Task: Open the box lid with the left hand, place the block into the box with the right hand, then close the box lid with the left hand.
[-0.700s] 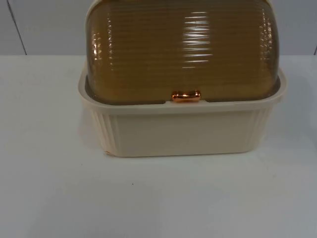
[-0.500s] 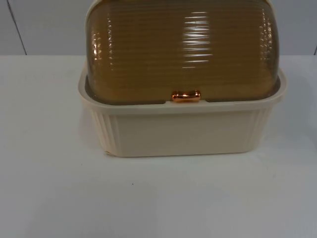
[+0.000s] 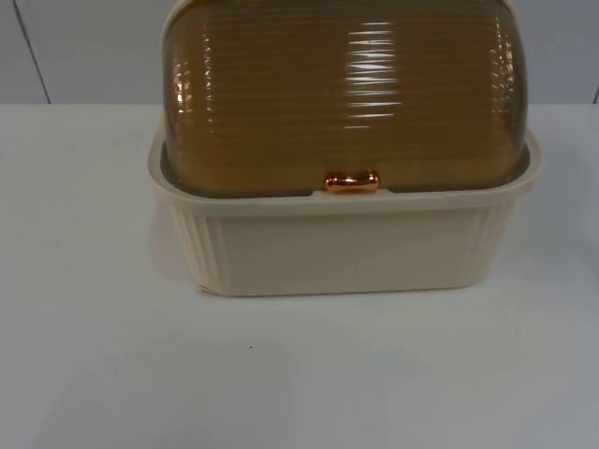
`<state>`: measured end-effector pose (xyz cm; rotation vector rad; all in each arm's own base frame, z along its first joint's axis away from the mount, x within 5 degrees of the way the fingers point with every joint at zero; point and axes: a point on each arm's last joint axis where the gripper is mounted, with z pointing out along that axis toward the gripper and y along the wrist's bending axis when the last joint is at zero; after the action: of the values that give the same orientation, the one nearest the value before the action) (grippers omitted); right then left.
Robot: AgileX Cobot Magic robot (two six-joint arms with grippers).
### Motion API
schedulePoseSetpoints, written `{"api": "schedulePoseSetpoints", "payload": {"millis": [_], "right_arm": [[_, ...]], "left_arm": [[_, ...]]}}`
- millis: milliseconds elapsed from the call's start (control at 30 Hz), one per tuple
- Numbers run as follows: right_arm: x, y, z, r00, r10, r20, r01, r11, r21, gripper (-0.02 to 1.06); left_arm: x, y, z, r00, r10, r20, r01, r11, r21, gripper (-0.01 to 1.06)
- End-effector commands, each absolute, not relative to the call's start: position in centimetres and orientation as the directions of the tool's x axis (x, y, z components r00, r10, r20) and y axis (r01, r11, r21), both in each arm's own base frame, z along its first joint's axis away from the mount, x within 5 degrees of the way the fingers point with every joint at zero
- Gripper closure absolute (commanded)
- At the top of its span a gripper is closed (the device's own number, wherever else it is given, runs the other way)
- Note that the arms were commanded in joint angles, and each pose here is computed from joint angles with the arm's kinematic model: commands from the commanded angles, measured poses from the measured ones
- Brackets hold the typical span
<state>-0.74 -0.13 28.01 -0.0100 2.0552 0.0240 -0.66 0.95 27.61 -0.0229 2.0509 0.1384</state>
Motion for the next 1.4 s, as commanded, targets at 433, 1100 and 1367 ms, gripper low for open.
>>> {"api": "schedulePoseSetpoints", "payload": {"millis": [433,1100,1367], "right_arm": [[-0.7,-0.2,28.0,-0.459,0.004,-0.888,-0.011,1.000,0.010,0.00],[-0.3,-0.2,34.4,-0.260,0.018,-0.966,-0.006,1.000,0.020,0.00],[2.4,-0.3,40.4,-0.078,0.014,-0.997,0.005,1.000,0.014,0.00]], "left_arm": [[-0.5,1.3,27.7,-0.461,0.067,-0.885,-0.097,0.987,0.125,0.00],[0.1,1.4,36.1,-0.199,0.036,-0.979,-0.143,0.988,0.065,0.00],[2.9,1.2,41.9,0.039,0.095,-0.995,-0.138,0.986,0.089,0.00]]}}
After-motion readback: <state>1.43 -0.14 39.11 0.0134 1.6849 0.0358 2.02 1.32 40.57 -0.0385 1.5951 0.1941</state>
